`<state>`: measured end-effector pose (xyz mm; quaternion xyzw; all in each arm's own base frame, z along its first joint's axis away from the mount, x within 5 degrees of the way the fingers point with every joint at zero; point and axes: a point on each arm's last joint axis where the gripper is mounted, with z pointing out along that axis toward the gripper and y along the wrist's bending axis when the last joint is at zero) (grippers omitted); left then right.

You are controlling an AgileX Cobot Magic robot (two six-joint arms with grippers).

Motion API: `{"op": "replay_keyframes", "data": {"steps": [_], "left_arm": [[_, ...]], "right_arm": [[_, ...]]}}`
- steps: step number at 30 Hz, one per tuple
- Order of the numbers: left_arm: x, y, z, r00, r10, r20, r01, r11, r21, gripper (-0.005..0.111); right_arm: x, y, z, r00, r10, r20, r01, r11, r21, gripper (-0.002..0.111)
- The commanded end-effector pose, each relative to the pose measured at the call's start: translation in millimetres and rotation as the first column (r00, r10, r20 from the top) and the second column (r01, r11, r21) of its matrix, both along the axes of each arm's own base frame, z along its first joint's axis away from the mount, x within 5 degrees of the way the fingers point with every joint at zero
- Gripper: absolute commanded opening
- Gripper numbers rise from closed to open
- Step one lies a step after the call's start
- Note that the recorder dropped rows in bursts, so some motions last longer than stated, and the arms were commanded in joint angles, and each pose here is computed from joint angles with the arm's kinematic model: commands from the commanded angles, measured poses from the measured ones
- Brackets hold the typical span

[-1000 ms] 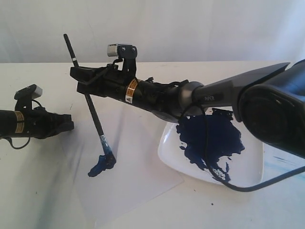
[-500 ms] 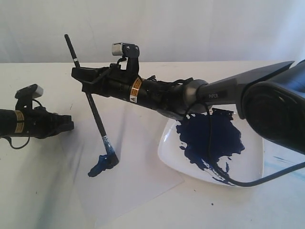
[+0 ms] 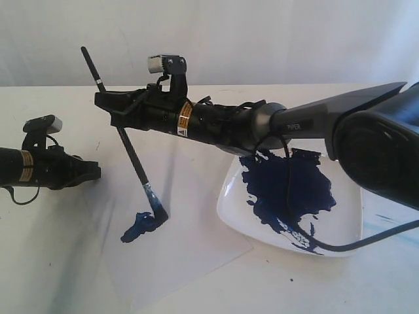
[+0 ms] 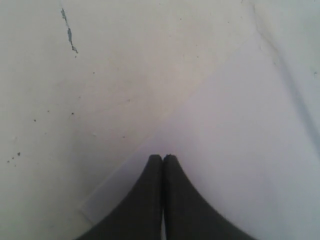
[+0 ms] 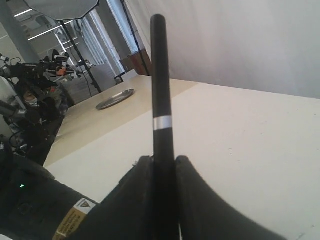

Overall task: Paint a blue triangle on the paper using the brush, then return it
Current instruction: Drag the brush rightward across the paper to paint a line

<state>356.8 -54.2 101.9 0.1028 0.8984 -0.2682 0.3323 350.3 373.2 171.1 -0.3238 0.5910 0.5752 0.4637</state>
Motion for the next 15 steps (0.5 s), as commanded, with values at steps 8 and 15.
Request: {"op": "replay_keyframes", "data": {"steps": [8,15], "left_arm": [[-7,12,-20,0.998,0.019,-0.065,-0.007,0.985,0.172,0.0],[-7,12,-20,0.998,0.019,-0.065,-0.007,0.985,0.172,0.0]], "right_arm": [[29,-28,2,0.996,-0.084,0.0,0.084,0.996,-0.008,0.0],[39,-40,2,0.993,-0.116,0.0,0.116,0.993,-0.008,0.0]]}}
